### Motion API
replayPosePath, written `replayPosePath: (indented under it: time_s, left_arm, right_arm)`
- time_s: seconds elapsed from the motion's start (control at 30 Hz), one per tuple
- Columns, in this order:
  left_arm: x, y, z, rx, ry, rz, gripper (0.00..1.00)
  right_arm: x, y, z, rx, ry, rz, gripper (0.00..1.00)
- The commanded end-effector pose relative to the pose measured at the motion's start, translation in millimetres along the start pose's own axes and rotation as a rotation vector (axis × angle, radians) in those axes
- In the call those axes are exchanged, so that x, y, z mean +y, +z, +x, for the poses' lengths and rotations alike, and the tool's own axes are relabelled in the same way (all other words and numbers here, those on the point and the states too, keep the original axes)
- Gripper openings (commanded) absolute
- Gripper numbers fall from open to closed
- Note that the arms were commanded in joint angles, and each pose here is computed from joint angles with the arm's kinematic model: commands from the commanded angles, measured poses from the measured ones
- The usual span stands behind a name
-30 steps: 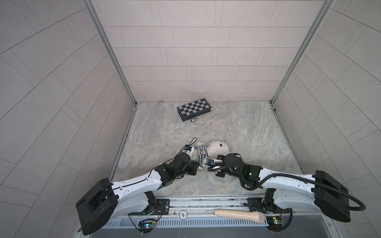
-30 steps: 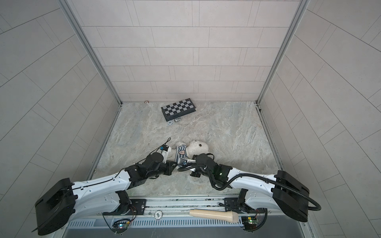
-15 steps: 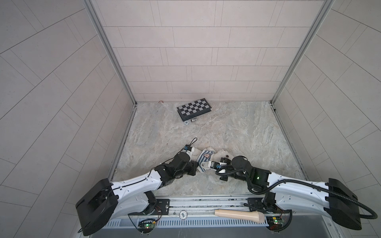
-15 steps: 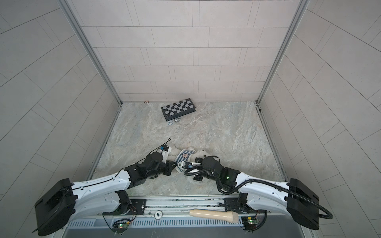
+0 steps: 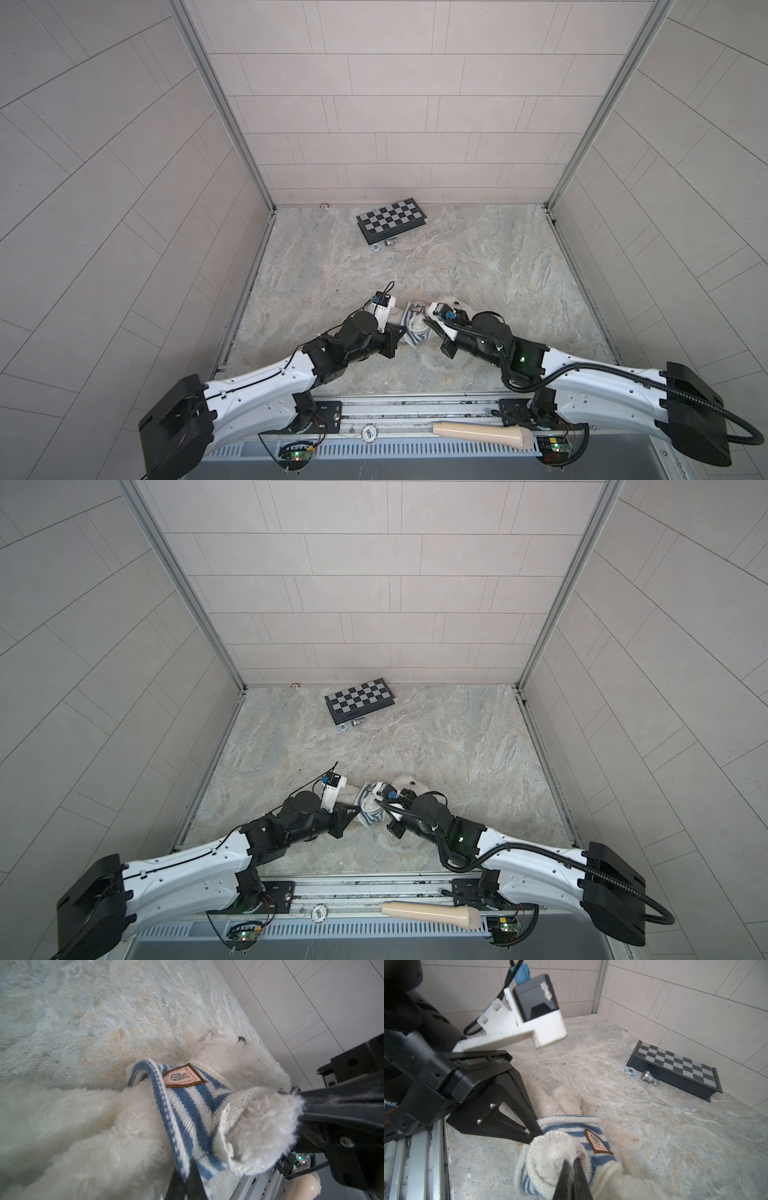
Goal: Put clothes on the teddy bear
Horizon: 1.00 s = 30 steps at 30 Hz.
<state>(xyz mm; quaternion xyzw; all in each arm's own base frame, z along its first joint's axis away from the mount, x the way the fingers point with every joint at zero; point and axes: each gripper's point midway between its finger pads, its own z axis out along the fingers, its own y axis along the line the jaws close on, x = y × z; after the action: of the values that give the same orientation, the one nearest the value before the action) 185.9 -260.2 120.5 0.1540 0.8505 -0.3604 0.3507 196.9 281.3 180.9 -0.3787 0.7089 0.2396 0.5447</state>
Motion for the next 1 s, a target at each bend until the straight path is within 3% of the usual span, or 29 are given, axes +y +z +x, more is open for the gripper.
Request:
replayPosePath:
  time_s: [0.0,0.2,0.33,0.47,0.77,0.87,0.97]
  left_arm:
    - [3.8,1.6,0.1,-0.009,0.03,-0.02,0.0]
    - [13.0,7.3,8.5,-0.002,0.007,-0.044,0.0]
    - [15.8,7.3,10.4,0.007,0.012,-0.058,0.0]
    - [-2.5,1.6,-0.8,-0.027,0.041,0.013,0.01]
    - [-28.4,-27.0,-16.3,-0.047,0.166,0.075,0.49]
    - [-35.8,-38.7,-21.6,-0.053,0.215,0.093,0.52]
    - [-48.4,-43.5,-30.0,-0.054,0.246,0.129,0.43]
  right_arm:
    - [-1.1,-7.3,-39.2,-0.134,0.112,-0.014,0.0]
    - [-8.4,-17.4,-54.8,-0.208,0.215,-0.008,0.0]
    - [-14.8,-16.9,-49.3,-0.177,0.228,0.02,0.0]
    - [-15.2,-7.7,-31.9,-0.11,0.195,0.037,0.0]
    - [-9.8,-3.6,-8.9,-0.065,0.077,0.018,0.0]
    - [-0.5,-4.5,-10.5,-0.076,0.04,-0.035,0.0]
    - [11.0,-3.1,-8.3,-0.061,-0.007,-0.1,0.0]
